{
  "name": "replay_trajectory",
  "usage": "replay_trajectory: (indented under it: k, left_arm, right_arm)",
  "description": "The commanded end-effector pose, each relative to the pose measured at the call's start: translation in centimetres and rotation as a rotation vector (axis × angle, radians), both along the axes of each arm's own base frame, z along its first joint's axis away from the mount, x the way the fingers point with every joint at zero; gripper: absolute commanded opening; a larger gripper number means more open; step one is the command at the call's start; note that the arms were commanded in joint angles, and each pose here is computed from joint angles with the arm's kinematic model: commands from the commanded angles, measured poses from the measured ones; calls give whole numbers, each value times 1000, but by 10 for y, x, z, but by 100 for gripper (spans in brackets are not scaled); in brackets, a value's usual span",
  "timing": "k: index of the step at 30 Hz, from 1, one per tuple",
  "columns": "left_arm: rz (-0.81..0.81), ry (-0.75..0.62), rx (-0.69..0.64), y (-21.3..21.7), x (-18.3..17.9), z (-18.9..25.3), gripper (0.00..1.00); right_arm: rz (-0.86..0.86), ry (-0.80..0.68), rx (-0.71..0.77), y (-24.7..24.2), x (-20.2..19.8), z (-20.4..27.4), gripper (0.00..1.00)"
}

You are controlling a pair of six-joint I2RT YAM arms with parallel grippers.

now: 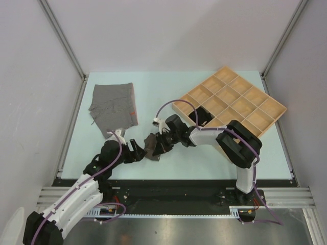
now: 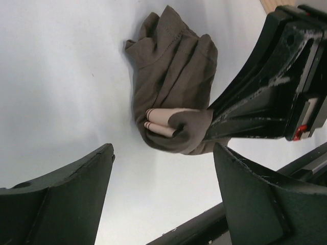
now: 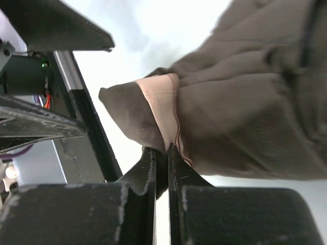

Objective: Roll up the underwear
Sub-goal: Roll the underwear to the center of the board.

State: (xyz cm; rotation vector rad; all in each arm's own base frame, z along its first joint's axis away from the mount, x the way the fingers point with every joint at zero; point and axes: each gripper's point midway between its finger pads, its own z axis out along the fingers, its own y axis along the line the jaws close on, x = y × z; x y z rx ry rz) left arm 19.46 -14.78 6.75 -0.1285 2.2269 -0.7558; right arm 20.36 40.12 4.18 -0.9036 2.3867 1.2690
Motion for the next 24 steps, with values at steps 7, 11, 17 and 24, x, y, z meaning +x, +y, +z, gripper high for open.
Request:
replay_trajectory:
  k: [7,11,17,24]
  left_arm:
    - [-53,-28,14,-7,3,-10,80]
    - [-76,-18,18,-12,5,-15,76]
    - [-100,-51,26,-21,19,-11,76]
    - [-98,-62,51,-24,33,-16,76]
  right_arm:
    - [-114,80,-176,-33,20,-55,0]
    - [-118,70,-174,-30,26,-55,0]
    - [-115,86,-206,-33,24,-59,0]
    - [-108,85,-214,-33,24,-60,0]
